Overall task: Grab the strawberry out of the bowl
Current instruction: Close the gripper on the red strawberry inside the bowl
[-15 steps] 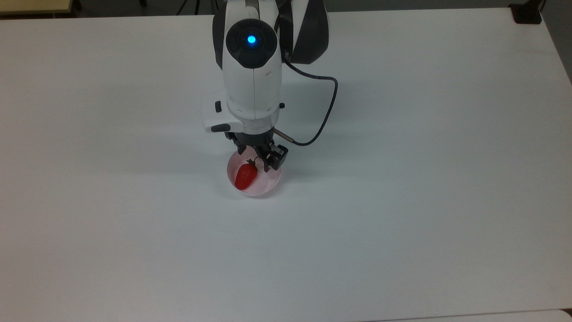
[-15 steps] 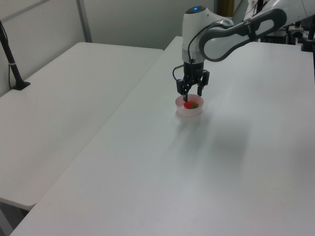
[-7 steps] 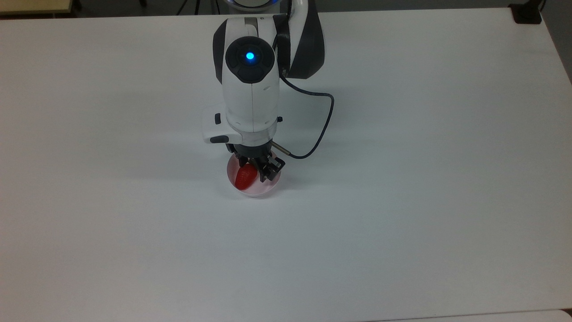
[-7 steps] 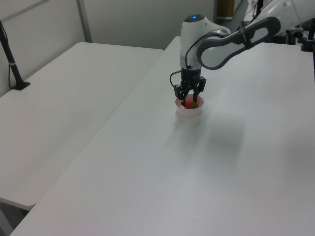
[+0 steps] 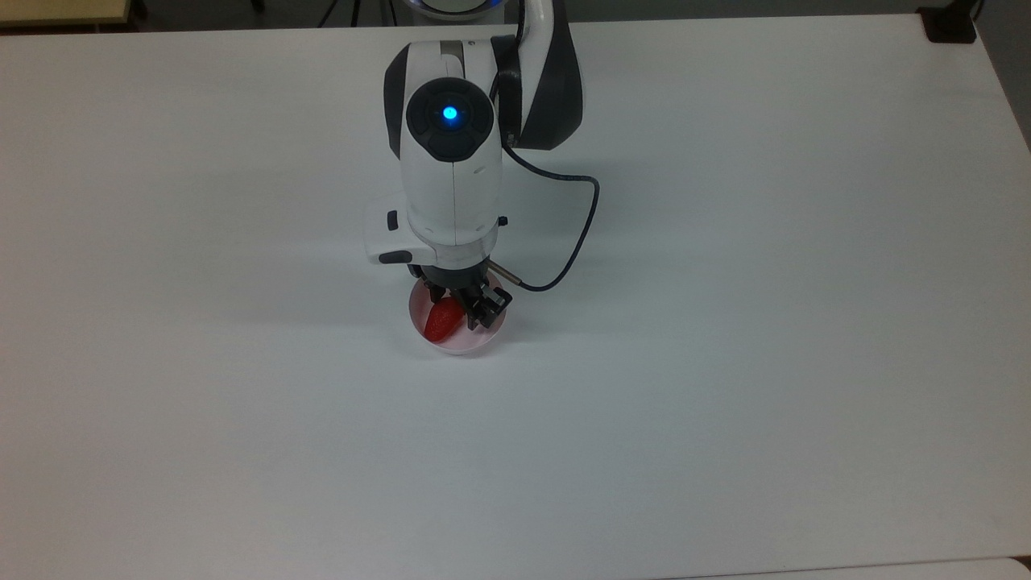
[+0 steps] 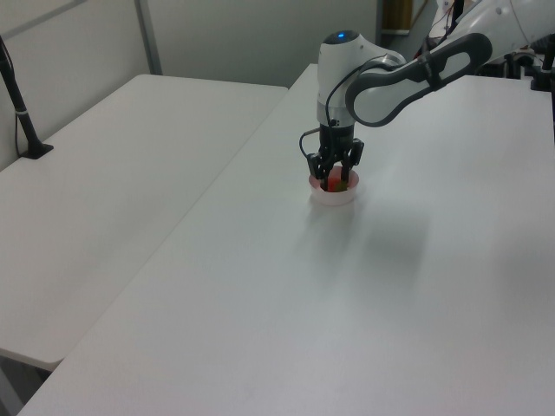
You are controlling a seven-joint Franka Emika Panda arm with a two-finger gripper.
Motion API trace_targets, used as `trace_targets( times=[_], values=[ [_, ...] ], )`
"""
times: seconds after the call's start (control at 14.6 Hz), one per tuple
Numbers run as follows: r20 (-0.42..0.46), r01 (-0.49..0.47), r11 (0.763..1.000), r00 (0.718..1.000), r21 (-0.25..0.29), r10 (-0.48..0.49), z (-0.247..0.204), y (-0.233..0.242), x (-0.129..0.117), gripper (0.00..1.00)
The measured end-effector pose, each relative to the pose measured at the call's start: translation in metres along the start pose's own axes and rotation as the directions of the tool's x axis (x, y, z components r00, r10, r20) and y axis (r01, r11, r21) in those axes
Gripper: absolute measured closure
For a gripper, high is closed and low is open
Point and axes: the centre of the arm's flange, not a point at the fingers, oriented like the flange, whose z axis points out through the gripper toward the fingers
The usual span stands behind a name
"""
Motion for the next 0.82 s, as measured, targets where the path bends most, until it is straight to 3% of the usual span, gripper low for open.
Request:
trace_targets(
  times=[0.34, 0.48, 0.82],
  values=[
    [0.015, 0.003, 1.0, 1.0, -0.016, -0.003, 0.015, 0.0, -0.001, 0.44],
    [0.014, 0.003, 1.0, 1.0, -0.015, -0.003, 0.015, 0.0, -0.001, 0.56],
    [-0.011, 0.016, 1.0, 1.0, 0.005, -0.016, -0.001, -0.004, 0.004, 0.56]
  ],
)
